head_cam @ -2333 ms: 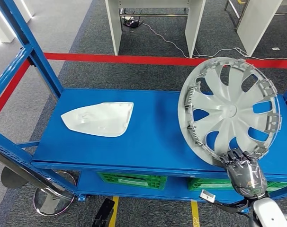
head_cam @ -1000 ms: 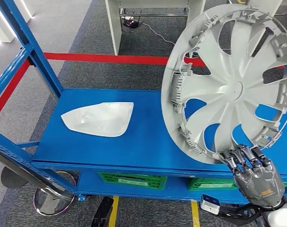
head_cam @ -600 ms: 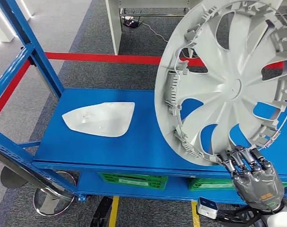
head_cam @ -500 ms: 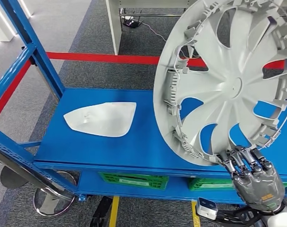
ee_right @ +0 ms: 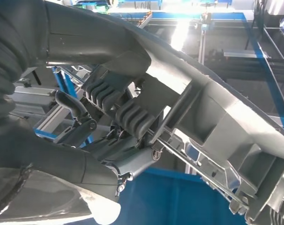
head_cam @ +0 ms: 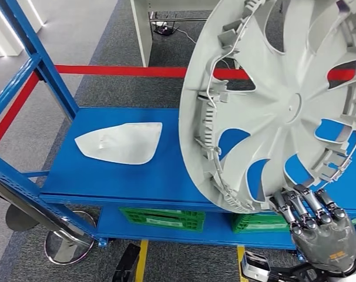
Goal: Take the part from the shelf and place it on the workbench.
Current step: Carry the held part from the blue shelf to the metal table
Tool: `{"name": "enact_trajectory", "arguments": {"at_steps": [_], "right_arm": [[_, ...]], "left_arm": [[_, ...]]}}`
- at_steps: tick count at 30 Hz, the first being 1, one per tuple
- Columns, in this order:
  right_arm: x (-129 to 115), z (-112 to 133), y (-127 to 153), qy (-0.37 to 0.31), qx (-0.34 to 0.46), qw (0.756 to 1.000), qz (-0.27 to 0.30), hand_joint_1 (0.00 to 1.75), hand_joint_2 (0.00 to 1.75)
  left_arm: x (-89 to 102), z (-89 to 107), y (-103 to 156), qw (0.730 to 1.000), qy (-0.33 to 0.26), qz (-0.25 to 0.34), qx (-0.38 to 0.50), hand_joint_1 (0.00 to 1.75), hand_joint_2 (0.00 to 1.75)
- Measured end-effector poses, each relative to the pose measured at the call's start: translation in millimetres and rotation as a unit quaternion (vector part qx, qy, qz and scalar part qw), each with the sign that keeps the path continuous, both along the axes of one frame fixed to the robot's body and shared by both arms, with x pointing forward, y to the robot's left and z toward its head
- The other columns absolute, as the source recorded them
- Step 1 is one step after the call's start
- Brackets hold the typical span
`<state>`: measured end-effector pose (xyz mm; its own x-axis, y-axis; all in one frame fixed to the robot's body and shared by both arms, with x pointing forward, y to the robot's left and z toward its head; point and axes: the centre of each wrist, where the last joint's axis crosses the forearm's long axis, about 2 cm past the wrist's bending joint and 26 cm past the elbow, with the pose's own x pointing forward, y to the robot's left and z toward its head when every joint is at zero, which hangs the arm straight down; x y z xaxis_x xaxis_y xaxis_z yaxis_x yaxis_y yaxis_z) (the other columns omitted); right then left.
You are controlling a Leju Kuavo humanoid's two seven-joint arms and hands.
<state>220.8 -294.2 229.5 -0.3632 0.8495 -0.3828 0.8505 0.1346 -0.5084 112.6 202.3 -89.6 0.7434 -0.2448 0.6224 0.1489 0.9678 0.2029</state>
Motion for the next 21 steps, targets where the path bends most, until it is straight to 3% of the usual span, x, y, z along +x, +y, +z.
{"name": "enact_trajectory", "arguments": {"at_steps": [21], "right_arm": [[-1.1, -0.9, -8.8, -0.003, -0.002, 1.0, -0.014, 1.75, 1.75]], "left_arm": [[2.4, 0.4, 1.4, 1.0, 0.0, -0.001, 0.005, 0.0, 0.0]]}}
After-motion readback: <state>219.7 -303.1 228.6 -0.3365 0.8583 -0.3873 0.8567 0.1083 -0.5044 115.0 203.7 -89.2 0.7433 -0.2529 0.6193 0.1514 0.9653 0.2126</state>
